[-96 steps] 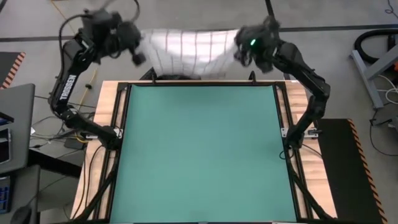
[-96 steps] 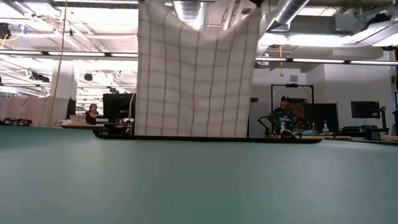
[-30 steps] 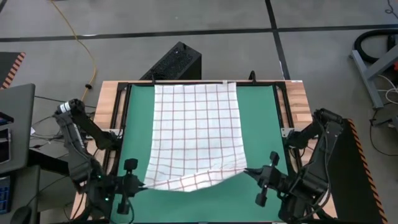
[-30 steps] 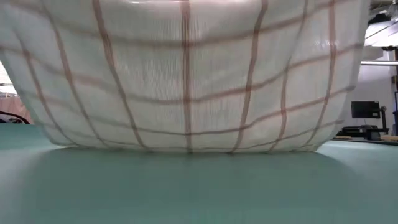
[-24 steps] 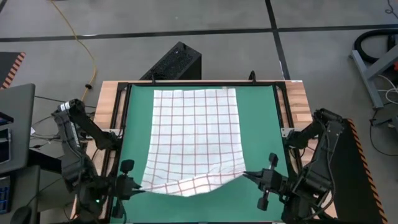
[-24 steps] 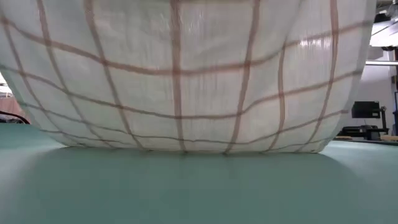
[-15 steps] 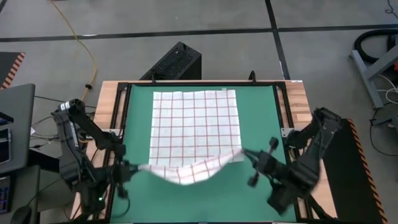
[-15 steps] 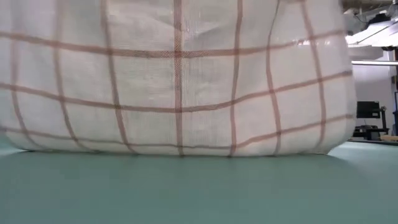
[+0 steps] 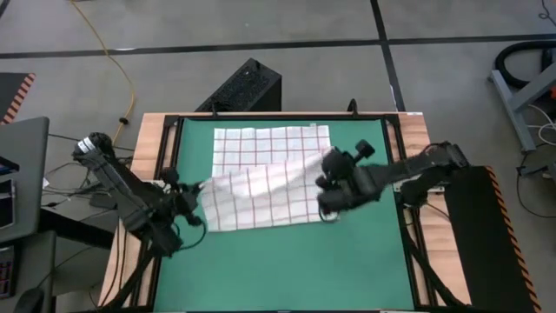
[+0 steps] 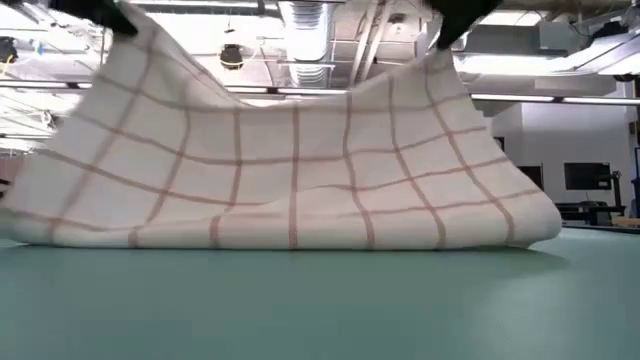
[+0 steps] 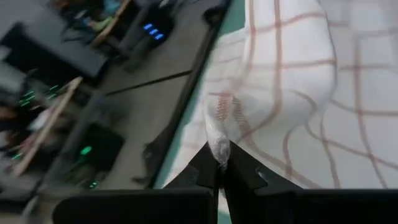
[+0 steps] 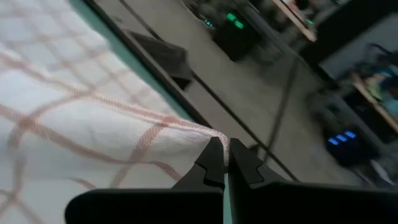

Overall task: Roll towel
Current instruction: Fold the white towel

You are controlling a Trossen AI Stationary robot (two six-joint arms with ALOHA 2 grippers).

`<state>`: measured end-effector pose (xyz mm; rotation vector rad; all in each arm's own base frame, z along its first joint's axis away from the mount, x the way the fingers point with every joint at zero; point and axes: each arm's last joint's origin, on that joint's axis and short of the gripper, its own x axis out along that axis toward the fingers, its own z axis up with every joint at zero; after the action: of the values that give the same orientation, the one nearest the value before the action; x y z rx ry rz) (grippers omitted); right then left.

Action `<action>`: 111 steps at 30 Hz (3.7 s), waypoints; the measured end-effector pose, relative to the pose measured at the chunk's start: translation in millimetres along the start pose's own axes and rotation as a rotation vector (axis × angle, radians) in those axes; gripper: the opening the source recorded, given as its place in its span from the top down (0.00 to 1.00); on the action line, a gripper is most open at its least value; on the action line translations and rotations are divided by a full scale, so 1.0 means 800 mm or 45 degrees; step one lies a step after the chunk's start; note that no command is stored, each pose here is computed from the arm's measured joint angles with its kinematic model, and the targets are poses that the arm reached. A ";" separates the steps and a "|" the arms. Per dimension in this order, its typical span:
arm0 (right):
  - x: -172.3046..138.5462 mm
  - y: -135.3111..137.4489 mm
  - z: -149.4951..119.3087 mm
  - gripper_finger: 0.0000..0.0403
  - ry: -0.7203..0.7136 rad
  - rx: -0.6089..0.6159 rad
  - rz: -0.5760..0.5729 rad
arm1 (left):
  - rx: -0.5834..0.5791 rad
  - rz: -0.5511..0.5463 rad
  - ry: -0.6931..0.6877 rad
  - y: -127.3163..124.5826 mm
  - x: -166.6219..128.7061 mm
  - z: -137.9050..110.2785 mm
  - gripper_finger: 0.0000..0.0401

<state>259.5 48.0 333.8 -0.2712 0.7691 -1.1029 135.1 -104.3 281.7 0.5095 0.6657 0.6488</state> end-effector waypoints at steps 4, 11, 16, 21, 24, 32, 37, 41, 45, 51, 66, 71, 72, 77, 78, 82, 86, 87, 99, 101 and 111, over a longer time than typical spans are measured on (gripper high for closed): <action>0.036 -0.007 0.004 0.97 0.095 -0.028 -0.086 | -0.014 0.155 0.033 0.011 0.029 -0.015 1.00; 0.089 -0.007 -0.009 0.97 0.229 -0.085 -0.181 | -0.053 0.280 0.120 0.027 0.056 -0.031 1.00; 0.115 -0.004 -0.017 0.97 0.289 -0.114 -0.188 | -0.062 0.315 0.140 0.030 0.066 -0.029 1.00; 0.126 -0.003 -0.021 0.97 0.323 -0.114 -0.182 | -0.056 0.362 0.137 0.024 0.080 -0.032 1.00; 0.126 -0.002 -0.023 0.97 0.329 -0.127 -0.185 | -0.040 0.374 0.156 0.021 0.091 -0.030 1.00; 0.134 -0.008 -0.024 0.97 0.364 -0.142 -0.195 | -0.035 0.400 0.209 0.014 0.120 -0.033 1.00; 0.147 -0.017 -0.024 0.97 0.424 -0.123 -0.218 | -0.016 0.401 0.276 0.011 0.148 -0.043 1.00; 0.155 -0.023 -0.025 0.97 0.476 -0.101 -0.211 | -0.003 0.372 0.328 0.010 0.165 -0.052 1.00; 0.161 -0.024 -0.023 0.97 0.478 -0.118 -0.206 | 0.048 0.431 0.347 0.015 0.174 -0.055 1.00; 0.169 -0.025 -0.019 0.97 0.463 -0.149 -0.188 | 0.170 0.480 0.386 0.028 0.177 -0.047 1.00; 0.200 -0.037 -0.009 0.97 0.455 -0.180 -0.191 | 0.190 0.458 0.539 0.058 0.207 -0.056 1.00; 0.208 -0.040 -0.005 0.97 0.440 -0.181 -0.184 | 0.174 0.447 0.565 0.063 0.212 -0.059 1.00; 0.209 -0.041 -0.005 0.97 0.445 -0.178 -0.187 | 0.163 0.430 0.568 0.065 0.213 -0.060 1.00; 0.216 -0.046 -0.007 0.97 0.475 -0.159 -0.177 | 0.098 0.367 0.581 0.072 0.221 -0.063 1.00; 0.217 -0.045 -0.009 0.97 0.479 -0.161 -0.178 | 0.090 0.372 0.581 0.073 0.222 -0.063 1.00; 0.225 -0.042 -0.019 0.97 0.502 -0.157 -0.163 | 0.094 0.374 0.582 0.075 0.223 -0.063 1.00; 0.235 -0.033 -0.031 0.97 0.492 -0.196 -0.139 | 0.089 0.350 0.578 0.074 0.224 -0.063 1.00; 0.237 -0.032 -0.034 0.97 0.500 -0.204 -0.127 | 0.083 0.339 0.576 0.074 0.224 -0.063 1.00; 0.242 -0.027 -0.049 0.97 0.502 -0.229 -0.176 | 0.047 0.303 0.565 0.083 0.232 -0.064 1.00; 0.242 -0.027 -0.049 0.97 0.500 -0.249 -0.187 | 0.055 0.307 0.558 0.083 0.232 -0.063 1.00; 0.248 -0.028 -0.042 0.97 0.447 -0.229 -0.199 | 0.067 0.346 0.577 0.085 0.233 -0.064 1.00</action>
<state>266.5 -131.0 238.5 -0.2970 1.1794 -1.2477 186.1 82.4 214.8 0.5099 1.0522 1.0203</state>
